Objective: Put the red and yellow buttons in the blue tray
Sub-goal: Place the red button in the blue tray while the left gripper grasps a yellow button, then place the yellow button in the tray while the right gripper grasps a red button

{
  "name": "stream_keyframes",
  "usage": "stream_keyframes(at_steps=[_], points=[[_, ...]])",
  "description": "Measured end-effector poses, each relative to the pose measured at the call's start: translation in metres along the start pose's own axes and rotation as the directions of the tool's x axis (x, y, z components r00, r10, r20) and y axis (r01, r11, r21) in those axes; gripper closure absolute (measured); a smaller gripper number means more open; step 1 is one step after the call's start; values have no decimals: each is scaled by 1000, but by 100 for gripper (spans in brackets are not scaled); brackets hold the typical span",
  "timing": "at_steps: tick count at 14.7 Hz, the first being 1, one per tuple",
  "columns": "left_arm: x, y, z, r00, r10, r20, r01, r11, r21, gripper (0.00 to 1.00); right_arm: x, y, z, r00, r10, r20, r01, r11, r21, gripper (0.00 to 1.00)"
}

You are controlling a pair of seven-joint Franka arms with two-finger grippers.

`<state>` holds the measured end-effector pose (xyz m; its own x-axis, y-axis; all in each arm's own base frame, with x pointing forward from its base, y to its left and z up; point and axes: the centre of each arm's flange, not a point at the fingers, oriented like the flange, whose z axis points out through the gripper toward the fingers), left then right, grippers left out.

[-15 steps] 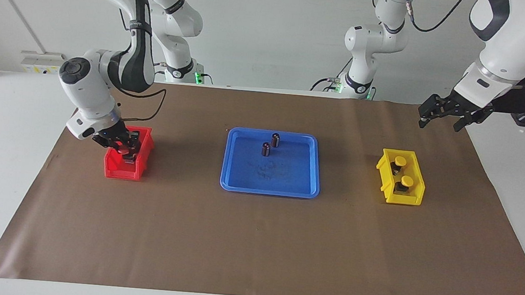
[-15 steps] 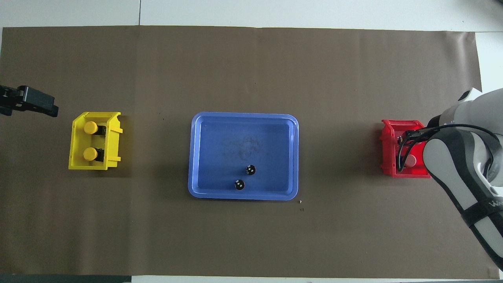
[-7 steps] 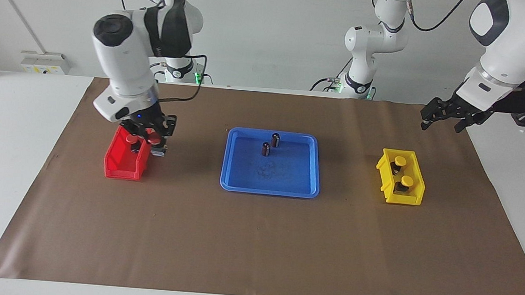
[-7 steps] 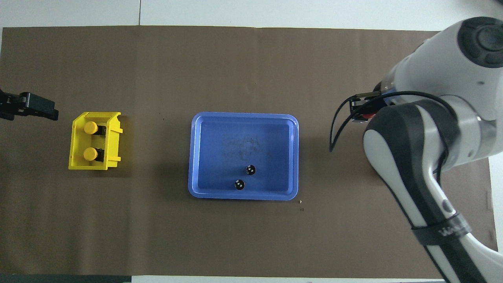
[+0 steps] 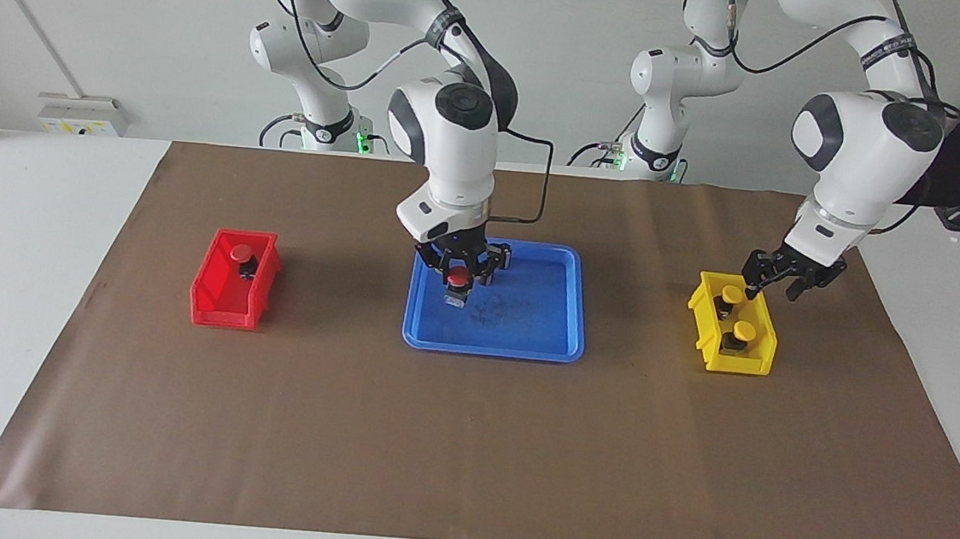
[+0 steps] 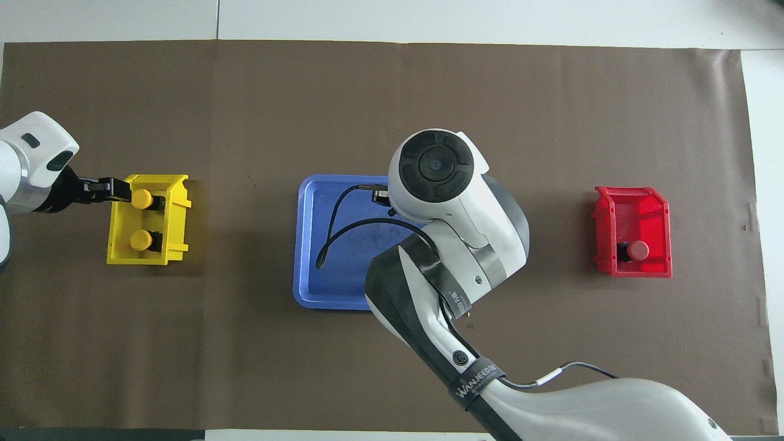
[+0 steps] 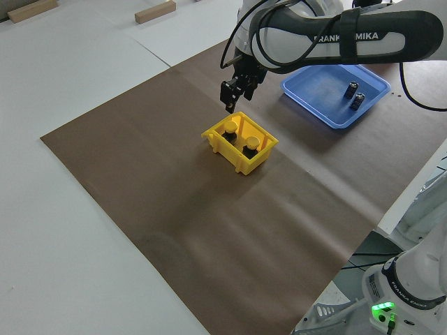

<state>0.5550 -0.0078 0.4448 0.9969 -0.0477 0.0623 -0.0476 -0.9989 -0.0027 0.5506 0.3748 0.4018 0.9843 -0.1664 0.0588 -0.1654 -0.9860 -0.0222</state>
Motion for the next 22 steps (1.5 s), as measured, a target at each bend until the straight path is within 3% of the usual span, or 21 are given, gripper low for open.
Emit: stream_keyframes(at_steps=[6,7,9,12,15,17,19,22], points=[[7,1,42,1000,1,-13,-1,1000,-7,30,-16,-26,54,999,29,15,-29,1000,-12,59],[6,1,50,1000,1,-13,-1,1000,-8,30,-16,-26,58,999,30,14,-30,999,-10,54],[5,1,64,1000,1,-17,-1,1000,-9,30,-16,-25,58,999,32,12,-32,999,-10,33],[2,1,79,1000,0,-20,0,1000,-11,30,10,-11,20,998,67,4,-67,997,-30,1],[2,3,84,1000,-11,-13,11,1000,-13,59,70,82,-55,999,45,-4,-45,998,-39,0],[5,3,80,1000,-17,-22,17,1000,-13,59,86,167,-94,999,9,35,-7,998,-61,0],[18,0,55,1000,12,-20,-11,1000,26,59,79,238,-117,996,-47,73,51,997,-55,0],[54,25,-34,998,19,56,-23,997,80,59,49,331,-122,984,-139,109,143,989,-30,0]])
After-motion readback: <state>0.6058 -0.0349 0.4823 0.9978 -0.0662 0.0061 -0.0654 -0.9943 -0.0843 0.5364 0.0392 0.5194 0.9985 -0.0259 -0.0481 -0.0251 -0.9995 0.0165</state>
